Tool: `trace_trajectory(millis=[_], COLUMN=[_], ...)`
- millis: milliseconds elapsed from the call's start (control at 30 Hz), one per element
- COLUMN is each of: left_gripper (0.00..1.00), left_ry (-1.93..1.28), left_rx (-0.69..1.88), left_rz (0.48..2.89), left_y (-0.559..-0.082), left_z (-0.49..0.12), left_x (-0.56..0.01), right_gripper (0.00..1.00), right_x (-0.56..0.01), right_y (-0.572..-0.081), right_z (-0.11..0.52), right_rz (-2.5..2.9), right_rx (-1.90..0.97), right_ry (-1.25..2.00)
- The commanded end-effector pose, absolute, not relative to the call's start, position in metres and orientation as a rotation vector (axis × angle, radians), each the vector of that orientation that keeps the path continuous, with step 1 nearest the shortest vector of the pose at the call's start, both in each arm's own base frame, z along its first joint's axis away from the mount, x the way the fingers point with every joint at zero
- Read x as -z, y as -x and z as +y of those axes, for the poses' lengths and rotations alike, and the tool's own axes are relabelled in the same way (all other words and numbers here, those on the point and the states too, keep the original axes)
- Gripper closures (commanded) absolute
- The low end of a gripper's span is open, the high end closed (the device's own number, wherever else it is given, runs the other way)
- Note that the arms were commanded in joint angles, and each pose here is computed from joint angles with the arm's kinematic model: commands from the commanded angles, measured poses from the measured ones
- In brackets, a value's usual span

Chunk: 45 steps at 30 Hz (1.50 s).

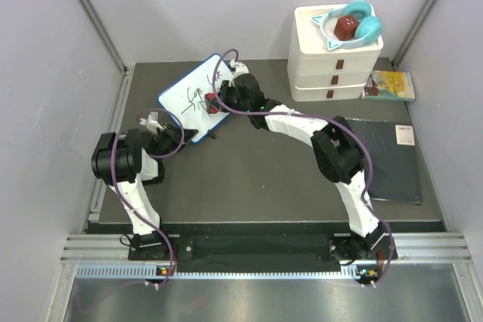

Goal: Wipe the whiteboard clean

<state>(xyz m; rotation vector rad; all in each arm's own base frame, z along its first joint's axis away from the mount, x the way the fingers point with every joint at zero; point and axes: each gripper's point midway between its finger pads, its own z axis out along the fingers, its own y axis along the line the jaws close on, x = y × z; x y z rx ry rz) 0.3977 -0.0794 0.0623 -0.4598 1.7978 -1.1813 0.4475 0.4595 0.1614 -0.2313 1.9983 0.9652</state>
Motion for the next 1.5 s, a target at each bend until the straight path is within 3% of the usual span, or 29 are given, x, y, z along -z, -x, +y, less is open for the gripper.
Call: trace_trajectory(millis=[0,200,500,667,1100,1467], left_gripper=[0.87,0.90,0.92,0.92,0.94,0.94], left_ry=[0.478,0.424,0.420,0.436,0.466,0.455], left_rx=[1.138,1.063,1.036,1.024,0.995,1.015], left_rz=[1.845,1.935,1.975,1.985,2.025,2.026], left_y=[-0.392,-0.392,-0.391,-0.390,-0.381,-0.382], left_z=[-0.080,-0.093,-0.097,-0.096,-0.093,-0.095], left_x=[-0.056,-0.048,-0.042,-0.041,-0.034,-0.035], right_gripper=[1.00,1.00,1.00,1.00,1.00,1.00], right_x=[-0.165,-0.161,-0.182,-0.157,-0.081,-0.041], right_y=[-0.459,-0.455,-0.445,-0.448,-0.484,-0.472], right_z=[0.479,0.519,0.562,0.564,0.497,0.442], right_rz=[1.961,1.948,1.939,1.969,2.128,2.343], right_rx=[-0.928,-0.838,-0.985,-0.945,-0.558,-0.532], right_ry=[0.229,0.345,0.403,0.387,0.184,-0.038])
